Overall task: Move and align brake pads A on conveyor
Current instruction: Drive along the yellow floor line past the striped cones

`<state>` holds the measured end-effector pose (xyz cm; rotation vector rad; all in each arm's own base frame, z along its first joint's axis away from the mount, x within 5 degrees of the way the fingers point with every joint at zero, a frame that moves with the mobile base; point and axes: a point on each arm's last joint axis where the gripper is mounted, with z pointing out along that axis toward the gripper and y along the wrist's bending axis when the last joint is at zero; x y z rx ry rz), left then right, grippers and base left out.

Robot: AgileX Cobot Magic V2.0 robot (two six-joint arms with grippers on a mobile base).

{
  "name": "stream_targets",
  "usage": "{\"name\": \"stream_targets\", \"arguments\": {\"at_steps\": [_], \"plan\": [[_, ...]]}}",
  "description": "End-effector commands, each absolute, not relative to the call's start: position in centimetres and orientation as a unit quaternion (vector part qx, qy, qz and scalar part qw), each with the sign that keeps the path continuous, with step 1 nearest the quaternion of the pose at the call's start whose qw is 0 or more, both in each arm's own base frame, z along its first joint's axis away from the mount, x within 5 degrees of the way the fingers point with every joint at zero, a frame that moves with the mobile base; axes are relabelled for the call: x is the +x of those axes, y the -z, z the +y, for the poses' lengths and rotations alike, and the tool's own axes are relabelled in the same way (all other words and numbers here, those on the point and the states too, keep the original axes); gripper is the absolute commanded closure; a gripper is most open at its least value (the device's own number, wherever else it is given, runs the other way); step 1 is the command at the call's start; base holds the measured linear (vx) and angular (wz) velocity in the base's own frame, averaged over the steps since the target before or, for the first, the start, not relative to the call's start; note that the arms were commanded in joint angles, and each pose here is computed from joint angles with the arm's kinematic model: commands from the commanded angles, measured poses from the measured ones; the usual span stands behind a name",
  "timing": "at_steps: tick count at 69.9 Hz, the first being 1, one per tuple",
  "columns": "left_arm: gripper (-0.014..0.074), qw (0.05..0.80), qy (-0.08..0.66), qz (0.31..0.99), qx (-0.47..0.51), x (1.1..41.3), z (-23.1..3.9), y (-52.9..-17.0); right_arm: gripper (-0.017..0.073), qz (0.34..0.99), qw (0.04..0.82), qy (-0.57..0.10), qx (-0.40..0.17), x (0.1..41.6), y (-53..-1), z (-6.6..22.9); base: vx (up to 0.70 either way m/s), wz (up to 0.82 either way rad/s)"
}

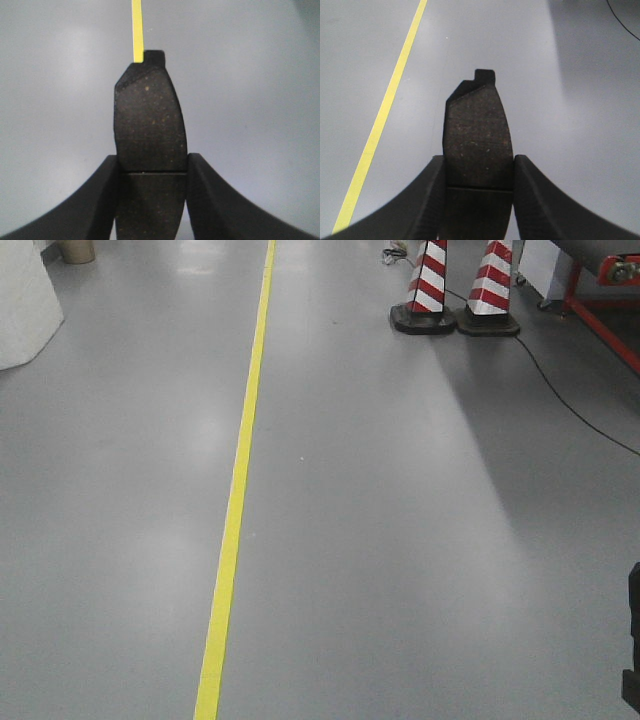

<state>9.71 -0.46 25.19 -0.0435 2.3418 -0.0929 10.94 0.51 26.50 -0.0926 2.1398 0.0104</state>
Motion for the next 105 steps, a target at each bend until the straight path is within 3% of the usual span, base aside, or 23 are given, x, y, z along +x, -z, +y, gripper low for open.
{"name": "stream_targets", "arguments": {"at_steps": [1,105], "plan": [[0.0465,0.435,0.042,0.899,-0.018,10.22,-0.53,-26.65,0.0445,0.851,0.524,0.0,-0.038,11.39,-28.1,0.46,0.55,0.02],[0.0465,0.435,0.042,0.899,-0.018,10.22,-0.53,-26.65,0.0445,0.851,0.524,0.0,-0.038,11.4,-28.11,0.46,0.6,0.0]]}}
